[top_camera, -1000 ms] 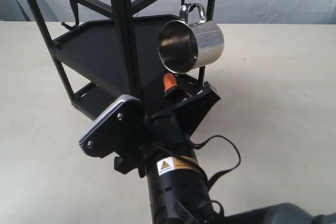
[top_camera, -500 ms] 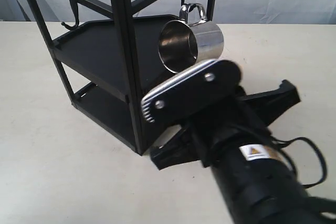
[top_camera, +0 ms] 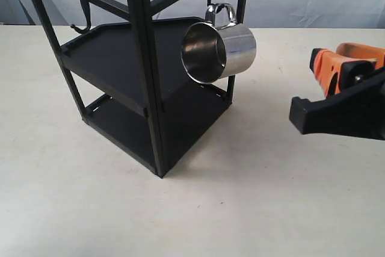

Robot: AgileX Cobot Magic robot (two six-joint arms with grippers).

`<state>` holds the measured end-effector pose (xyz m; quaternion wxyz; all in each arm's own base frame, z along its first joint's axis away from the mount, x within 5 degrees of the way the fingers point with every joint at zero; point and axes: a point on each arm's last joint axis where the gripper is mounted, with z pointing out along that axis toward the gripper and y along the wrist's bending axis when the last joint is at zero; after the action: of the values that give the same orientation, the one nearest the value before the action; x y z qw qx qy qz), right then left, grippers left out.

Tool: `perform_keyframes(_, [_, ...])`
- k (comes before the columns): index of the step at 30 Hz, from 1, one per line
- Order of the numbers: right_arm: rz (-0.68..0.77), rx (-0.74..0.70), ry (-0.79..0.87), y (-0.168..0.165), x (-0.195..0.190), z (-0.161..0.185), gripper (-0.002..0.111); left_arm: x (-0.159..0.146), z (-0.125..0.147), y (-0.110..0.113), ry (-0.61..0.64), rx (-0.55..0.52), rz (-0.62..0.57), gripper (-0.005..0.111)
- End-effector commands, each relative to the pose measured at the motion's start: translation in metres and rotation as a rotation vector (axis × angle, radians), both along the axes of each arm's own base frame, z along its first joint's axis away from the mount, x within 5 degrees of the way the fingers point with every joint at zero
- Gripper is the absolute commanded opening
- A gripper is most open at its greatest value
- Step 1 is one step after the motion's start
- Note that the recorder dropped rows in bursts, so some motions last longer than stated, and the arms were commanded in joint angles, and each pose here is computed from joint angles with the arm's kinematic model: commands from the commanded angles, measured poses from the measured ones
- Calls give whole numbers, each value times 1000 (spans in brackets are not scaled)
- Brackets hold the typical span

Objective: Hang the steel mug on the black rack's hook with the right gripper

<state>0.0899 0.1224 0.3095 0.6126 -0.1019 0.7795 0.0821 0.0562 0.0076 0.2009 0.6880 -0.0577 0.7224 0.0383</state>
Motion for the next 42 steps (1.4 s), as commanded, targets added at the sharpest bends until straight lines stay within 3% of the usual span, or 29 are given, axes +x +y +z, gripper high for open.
perform_keyframes(1, [1, 26, -2, -5, 0, 2, 34, 0, 1, -1, -10, -1, -9, 2])
perform_keyframes(5, [1, 29, -2, -6, 0, 3, 34, 0, 1, -1, -10, 2, -8, 2])
perform_keyframes(9, [-107, 324, 31, -35, 5, 16, 34, 0, 1, -1, -10, 2, -8, 2])
perform_keyframes(10, [-208, 415, 24, -52, 11, 19, 34, 0, 1, -1, -10, 2, -8, 2])
perform_keyframes(11, [-303, 452, 4, -65, 16, 21, 34, 0, 1, -1, -10, 2, -8, 2])
perform_keyframes(13, [-356, 488, -23, -80, 24, 24, 34, 0, 1, -1, -10, 2, -8, 2])
perform_keyframes(17, [-158, 488, -117, -90, 24, 33, 34, 0, 1, -1, -10, 2, -8, 2])
perform_keyframes(22, [-117, 512, -203, -104, 6, 18, 34, 0, 1, -1, -10, 2, -8, 2])
perform_keyframes(29, [-182, 658, -280, -113, -21, -9, 34, 0, 1, -1, -10, 2, -8, 2])
perform_keyframes(35, [-146, 866, -232, -110, -23, -9, 34, 0, 1, -1, -10, 2, -8, 2])
perform_keyframes(42, [-66, 1000, -83, -99, -21, -33, 34, 0, 1, -1, -10, 2, -8, 2])
